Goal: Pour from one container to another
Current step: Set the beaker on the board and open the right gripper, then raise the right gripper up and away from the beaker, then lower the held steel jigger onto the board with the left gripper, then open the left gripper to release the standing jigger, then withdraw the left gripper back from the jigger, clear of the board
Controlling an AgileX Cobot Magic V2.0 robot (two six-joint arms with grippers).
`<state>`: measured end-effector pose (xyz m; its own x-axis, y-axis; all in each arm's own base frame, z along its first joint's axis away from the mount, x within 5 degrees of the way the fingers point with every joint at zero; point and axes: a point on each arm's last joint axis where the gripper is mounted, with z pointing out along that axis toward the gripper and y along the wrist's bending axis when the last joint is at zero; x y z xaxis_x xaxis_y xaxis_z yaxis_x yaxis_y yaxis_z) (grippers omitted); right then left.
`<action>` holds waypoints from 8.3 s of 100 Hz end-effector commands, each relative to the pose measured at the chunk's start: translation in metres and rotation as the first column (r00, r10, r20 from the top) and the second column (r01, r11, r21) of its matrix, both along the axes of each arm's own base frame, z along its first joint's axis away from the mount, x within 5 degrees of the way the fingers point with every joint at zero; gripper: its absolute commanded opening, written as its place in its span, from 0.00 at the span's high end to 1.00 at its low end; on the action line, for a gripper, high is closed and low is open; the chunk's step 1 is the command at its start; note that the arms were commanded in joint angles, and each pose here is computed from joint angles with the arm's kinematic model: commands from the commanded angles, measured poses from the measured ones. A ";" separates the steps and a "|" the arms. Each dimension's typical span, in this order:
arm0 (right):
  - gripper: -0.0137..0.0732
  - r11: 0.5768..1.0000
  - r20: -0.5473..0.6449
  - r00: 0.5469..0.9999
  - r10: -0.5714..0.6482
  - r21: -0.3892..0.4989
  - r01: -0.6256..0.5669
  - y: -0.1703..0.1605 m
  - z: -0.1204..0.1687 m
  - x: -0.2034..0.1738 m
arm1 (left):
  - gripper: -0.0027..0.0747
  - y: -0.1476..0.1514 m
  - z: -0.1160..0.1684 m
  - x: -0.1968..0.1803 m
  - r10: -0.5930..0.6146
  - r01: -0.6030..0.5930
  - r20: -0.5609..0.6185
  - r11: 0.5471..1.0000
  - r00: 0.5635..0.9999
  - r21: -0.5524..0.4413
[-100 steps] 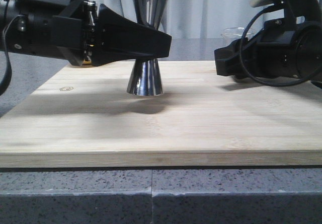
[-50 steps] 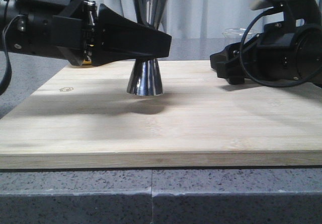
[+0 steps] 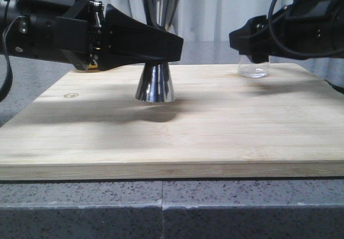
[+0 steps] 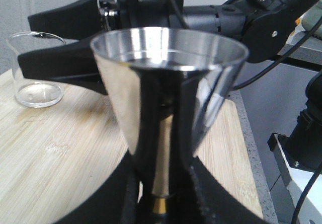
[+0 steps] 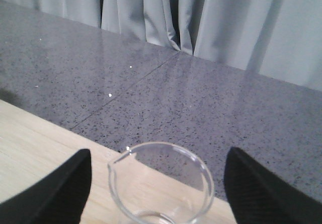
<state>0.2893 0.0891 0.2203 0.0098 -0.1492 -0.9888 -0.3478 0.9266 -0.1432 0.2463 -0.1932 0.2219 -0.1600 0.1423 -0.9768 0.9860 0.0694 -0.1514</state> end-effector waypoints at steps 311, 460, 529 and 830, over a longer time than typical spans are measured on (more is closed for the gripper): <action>0.30 0.994 0.436 0.900 -0.027 0.108 -0.022 -0.025 0.143 -0.090 | 0.99 0.022 0.005 0.034 0.181 -0.165 0.078 0.970 0.980 -0.176; 0.30 0.994 0.436 0.900 -0.027 0.108 -0.022 -0.025 0.143 -0.090 | 0.99 0.021 -0.006 0.036 0.165 -0.151 0.077 0.975 0.983 -0.163; 0.30 0.994 0.436 0.900 -0.027 0.108 -0.022 -0.025 0.143 -0.090 | 0.79 0.021 -0.006 0.033 0.135 -0.120 0.086 0.980 0.987 -0.161; 0.30 0.993 0.458 0.889 -0.028 0.116 -0.028 -0.025 0.145 -0.091 | 0.32 0.047 0.027 0.031 0.212 -0.202 0.097 0.974 0.972 -0.103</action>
